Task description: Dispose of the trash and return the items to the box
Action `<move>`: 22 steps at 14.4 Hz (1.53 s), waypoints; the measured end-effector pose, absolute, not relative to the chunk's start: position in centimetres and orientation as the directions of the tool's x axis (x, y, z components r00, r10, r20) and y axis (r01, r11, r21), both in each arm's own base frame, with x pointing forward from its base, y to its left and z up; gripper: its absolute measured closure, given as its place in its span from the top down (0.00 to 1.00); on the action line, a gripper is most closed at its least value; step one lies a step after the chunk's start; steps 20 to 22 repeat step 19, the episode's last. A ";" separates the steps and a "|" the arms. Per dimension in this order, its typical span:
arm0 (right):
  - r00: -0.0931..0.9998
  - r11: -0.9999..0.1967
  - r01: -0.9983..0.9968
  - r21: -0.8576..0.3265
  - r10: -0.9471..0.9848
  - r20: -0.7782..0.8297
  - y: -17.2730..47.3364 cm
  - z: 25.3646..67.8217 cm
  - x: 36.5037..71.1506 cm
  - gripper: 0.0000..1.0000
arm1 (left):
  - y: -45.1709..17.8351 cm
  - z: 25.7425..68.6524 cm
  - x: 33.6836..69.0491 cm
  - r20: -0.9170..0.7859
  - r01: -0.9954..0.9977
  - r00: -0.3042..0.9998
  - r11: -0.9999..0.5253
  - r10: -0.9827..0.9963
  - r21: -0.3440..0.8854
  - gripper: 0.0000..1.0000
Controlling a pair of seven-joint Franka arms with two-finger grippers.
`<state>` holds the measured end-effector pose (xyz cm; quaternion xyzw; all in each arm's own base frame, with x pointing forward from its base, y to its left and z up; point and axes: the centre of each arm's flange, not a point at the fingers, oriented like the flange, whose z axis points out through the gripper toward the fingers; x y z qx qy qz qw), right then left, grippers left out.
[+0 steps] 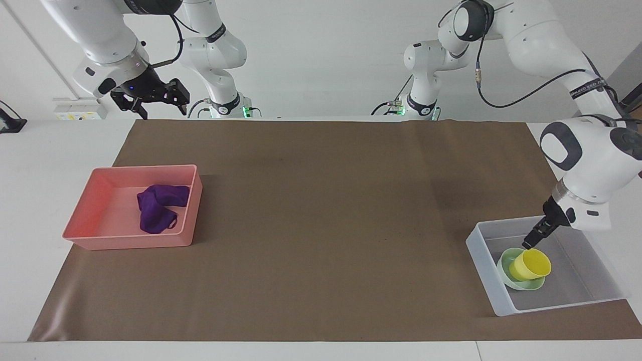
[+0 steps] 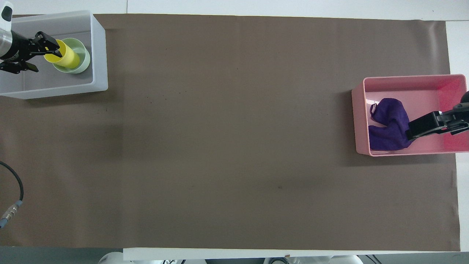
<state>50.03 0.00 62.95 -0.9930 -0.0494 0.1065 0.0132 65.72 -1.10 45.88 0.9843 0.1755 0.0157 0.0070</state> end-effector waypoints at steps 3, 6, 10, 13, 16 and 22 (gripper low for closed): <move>0.972 -0.995 0.095 -0.037 0.101 -0.210 0.0 62.9 50.0 1.00 | -5.6 48.4 59.2 -0.036 0.243 0.969 -0.970 0.243 0.006 1.00; 0.972 -0.995 0.095 -0.037 0.101 -0.211 0.0 62.9 50.0 1.00 | -5.3 52.3 53.8 -0.033 0.138 0.990 -0.990 0.137 0.019 1.00; 0.972 -0.995 0.095 -0.037 0.101 -0.211 0.0 62.9 50.0 1.00 | -2.1 59.5 50.7 0.021 0.002 1.000 -1.000 0.002 -0.017 1.00; 0.972 -0.995 0.095 -0.037 0.101 -0.211 0.0 62.9 50.0 1.00 | 0.0 61.3 52.0 0.000 -0.010 1.000 -1.000 -0.010 -0.022 1.00; 0.972 -0.995 0.095 -0.037 0.101 -0.211 0.0 62.9 50.0 1.00 | -0.4 60.7 54.6 -0.039 -0.059 0.998 -0.998 -0.058 -0.023 1.00; 0.972 -0.995 0.095 -0.037 0.101 -0.211 0.0 62.9 50.0 1.00 | -0.9 60.5 55.4 -0.040 -0.070 0.997 -0.998 -0.070 -0.003 1.00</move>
